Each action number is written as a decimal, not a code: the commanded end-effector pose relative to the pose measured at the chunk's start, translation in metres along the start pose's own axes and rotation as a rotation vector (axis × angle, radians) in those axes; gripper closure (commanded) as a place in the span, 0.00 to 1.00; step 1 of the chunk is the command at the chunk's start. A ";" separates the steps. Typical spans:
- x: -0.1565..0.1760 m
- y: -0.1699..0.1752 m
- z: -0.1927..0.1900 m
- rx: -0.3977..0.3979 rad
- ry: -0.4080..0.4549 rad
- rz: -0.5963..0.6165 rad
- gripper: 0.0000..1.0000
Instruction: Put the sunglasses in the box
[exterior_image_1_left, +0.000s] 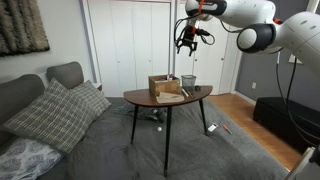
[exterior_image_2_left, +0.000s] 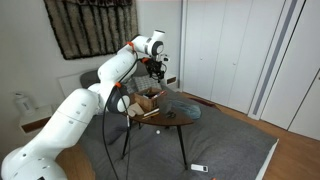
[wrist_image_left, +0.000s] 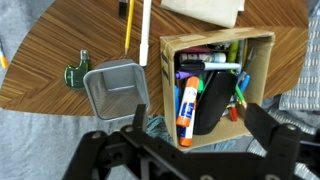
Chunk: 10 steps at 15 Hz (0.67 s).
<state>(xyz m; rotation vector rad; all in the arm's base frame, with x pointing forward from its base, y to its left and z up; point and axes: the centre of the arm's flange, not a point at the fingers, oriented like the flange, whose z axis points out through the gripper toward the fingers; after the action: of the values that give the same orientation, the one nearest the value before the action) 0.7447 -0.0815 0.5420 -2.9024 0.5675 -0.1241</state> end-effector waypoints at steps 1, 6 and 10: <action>-0.028 0.016 -0.004 -0.094 -0.043 -0.171 0.00; -0.048 0.043 -0.014 -0.186 -0.048 -0.406 0.00; -0.010 0.029 -0.022 -0.164 -0.055 -0.377 0.00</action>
<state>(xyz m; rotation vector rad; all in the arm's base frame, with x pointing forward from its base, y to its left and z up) 0.7226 -0.1080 0.5578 -3.1275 0.0159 -0.0491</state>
